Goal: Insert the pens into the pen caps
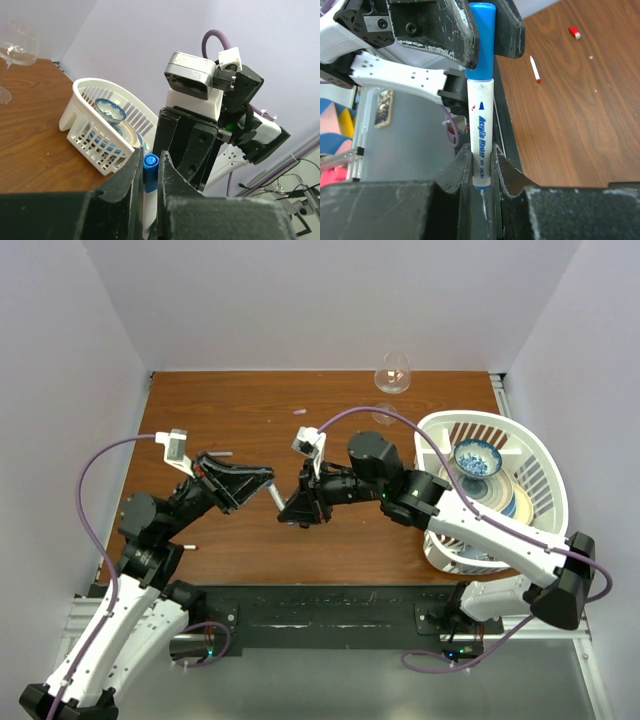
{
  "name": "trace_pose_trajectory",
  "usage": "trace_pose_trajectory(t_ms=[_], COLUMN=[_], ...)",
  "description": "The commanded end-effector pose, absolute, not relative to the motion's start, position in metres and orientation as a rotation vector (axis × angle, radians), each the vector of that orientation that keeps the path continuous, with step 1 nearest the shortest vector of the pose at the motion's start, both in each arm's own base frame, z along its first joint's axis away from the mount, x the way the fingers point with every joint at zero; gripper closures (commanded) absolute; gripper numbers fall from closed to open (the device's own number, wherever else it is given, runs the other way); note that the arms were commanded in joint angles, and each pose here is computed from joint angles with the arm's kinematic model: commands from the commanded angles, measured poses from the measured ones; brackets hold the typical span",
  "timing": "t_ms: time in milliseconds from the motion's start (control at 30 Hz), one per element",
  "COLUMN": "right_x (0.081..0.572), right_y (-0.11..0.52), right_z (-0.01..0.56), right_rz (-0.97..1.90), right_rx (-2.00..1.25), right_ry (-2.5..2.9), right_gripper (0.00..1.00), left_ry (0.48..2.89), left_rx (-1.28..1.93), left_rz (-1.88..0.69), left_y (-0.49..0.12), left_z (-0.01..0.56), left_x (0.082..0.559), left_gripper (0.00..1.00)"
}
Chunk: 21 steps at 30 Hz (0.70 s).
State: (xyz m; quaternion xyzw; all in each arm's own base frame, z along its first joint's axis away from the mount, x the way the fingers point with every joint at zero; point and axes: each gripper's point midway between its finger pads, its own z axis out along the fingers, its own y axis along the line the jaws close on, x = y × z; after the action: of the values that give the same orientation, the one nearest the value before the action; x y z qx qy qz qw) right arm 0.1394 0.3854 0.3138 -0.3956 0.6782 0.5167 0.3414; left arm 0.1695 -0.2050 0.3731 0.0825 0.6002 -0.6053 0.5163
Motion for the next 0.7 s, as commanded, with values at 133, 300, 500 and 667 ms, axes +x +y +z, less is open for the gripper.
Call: trace_pose_trajectory(t_ms=[133,300,500,667], right_x=[0.214,0.228,0.242,0.259], right_y=[0.380,0.390,0.404,0.411], right_z=[0.414,0.414,0.413,0.421], right_rz=[1.231,1.215,1.204,1.160], right_rx=[-0.837,-0.856,-0.871,-0.862], right_ry=[1.446,1.440,1.450,1.425], right_gripper=[1.00,1.00,1.00,1.00], left_ry=[1.774,1.761,1.751,1.881], left_rx=[0.252,0.223,0.194,0.140], left_rz=[-1.551,-1.635,-1.684,-1.652], left_y=[-0.220,-0.224,-0.227,-0.227], left_z=[0.292,0.284,0.283,0.251], left_x=[0.146,0.143,0.145,0.147], left_gripper=[1.00,1.00,1.00,1.00])
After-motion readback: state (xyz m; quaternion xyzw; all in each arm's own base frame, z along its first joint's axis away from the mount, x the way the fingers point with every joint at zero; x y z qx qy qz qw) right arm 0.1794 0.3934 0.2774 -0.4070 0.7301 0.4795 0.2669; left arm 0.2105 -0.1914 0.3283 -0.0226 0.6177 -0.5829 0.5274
